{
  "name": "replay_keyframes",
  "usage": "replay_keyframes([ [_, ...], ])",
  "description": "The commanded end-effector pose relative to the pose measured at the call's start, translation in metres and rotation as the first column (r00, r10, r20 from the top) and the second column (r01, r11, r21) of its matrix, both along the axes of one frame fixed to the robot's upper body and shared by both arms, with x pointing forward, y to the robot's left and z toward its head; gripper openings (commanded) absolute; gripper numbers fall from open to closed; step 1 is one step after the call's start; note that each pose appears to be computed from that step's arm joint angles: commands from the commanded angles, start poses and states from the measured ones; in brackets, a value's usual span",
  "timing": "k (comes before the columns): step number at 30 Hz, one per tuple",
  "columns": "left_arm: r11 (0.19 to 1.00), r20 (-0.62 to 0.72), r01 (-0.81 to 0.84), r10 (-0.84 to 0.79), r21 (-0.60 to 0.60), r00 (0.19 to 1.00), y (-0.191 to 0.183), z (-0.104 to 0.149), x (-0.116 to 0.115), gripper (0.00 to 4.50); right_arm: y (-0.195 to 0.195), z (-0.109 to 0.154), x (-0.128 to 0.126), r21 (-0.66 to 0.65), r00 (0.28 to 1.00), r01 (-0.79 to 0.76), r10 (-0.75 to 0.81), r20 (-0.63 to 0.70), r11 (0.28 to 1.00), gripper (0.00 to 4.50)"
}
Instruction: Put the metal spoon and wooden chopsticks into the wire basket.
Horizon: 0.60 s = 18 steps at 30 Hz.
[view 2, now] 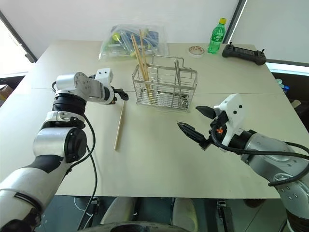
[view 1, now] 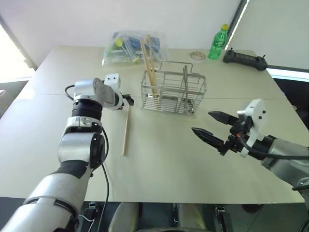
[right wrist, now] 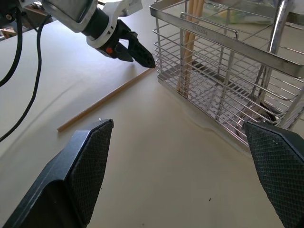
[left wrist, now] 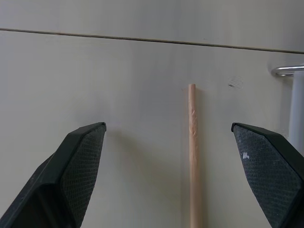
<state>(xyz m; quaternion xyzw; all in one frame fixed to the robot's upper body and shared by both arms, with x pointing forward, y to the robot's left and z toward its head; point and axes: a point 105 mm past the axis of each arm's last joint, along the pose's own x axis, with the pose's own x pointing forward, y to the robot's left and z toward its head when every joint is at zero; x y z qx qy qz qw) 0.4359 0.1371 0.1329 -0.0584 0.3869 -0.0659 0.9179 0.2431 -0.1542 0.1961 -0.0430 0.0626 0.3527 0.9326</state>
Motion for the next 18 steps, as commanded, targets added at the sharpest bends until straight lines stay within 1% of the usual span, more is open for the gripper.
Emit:
replay_keyframes([
  [1,0.999,0.069,0.047,-0.046,-0.008,0.997,-0.014,0.018,0.009,4.46,0.003,0.012,-0.007,0.011,0.998,-0.001,0.000,0.066,1.000,4.50],
  [7,0.998,0.040,0.065,-0.065,-0.001,0.997,-0.019,0.009,0.008,4.46,0.000,0.013,-0.007,0.018,0.997,0.026,-0.027,0.072,1.000,4.50],
  [8,0.998,0.036,0.064,-0.064,0.000,0.997,-0.018,0.008,0.008,4.22,0.000,0.013,-0.007,0.019,0.997,0.028,-0.029,0.073,0.999,4.50],
  [10,0.998,0.031,0.062,-0.062,-0.002,0.998,-0.018,0.006,0.008,3.60,0.000,0.013,-0.007,0.020,0.997,0.031,-0.032,0.073,0.999,4.50],
  [15,0.999,0.011,0.039,-0.039,-0.024,0.999,-0.015,0.004,0.007,0.99,-0.002,0.013,-0.006,0.023,0.997,0.035,-0.037,0.072,0.999,4.50],
  [17,0.999,0.007,0.033,-0.033,-0.027,0.999,-0.014,0.004,0.007,0.04,-0.002,0.013,-0.006,0.021,0.997,0.034,-0.036,0.070,0.999,4.50],
  [18,0.999,0.005,0.031,-0.030,-0.029,1.000,-0.014,0.004,0.007,0.04,-0.002,0.012,-0.006,0.017,0.997,0.033,-0.034,0.068,0.999,4.50],
])
